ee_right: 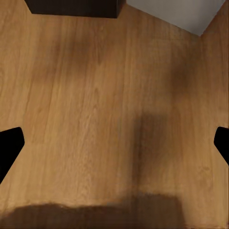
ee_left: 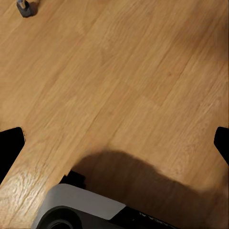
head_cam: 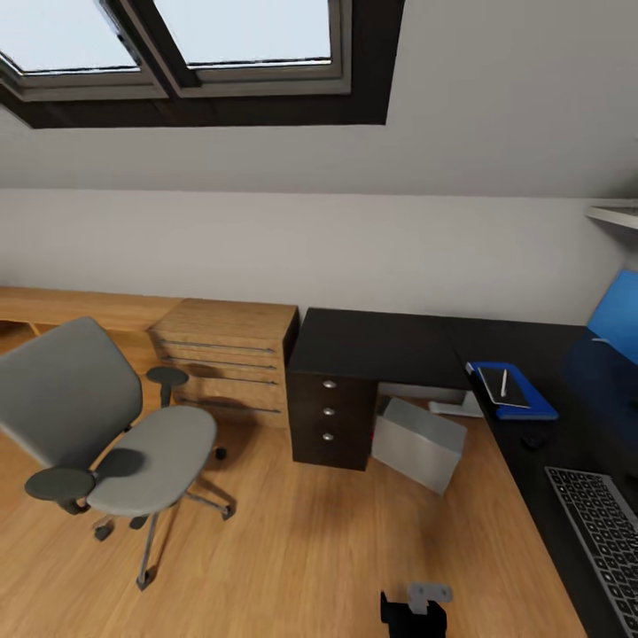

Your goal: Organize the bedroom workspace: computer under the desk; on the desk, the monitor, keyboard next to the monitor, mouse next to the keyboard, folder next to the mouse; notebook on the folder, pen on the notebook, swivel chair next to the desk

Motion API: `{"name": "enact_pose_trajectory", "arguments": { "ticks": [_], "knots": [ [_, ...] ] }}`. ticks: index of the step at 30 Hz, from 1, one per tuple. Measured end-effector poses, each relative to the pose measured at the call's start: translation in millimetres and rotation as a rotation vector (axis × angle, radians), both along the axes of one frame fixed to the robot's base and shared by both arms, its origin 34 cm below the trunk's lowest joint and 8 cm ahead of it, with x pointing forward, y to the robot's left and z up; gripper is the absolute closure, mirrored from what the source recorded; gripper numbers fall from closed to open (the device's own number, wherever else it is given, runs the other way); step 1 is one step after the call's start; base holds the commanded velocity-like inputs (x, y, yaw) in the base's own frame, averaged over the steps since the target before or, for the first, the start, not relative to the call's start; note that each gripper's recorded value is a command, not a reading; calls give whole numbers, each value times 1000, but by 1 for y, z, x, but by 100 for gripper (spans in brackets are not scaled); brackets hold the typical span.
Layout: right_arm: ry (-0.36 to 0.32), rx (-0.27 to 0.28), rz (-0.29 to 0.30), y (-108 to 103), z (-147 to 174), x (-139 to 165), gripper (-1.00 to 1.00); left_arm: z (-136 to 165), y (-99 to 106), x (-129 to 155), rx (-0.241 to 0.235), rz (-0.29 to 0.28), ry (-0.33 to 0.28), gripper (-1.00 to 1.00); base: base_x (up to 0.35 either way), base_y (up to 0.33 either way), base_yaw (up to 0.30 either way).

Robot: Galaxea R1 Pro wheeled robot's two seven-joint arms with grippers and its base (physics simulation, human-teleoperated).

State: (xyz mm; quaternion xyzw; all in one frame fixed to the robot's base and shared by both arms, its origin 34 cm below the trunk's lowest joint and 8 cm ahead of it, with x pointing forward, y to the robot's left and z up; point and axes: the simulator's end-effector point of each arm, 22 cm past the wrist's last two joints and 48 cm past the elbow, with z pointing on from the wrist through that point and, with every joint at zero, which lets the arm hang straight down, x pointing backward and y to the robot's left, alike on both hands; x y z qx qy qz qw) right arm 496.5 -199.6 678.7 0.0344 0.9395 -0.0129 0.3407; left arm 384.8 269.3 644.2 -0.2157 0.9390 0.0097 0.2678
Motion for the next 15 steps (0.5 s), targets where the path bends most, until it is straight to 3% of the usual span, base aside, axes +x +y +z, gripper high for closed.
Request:
{"name": "enact_pose_trajectory", "arguments": {
  "ticks": [15],
  "knots": [
    [0, -1, 0, -1, 0, 0, -100, 0, 0, 0, 0, 0, 0, -100, -327, 0, 0]
  ]
}}
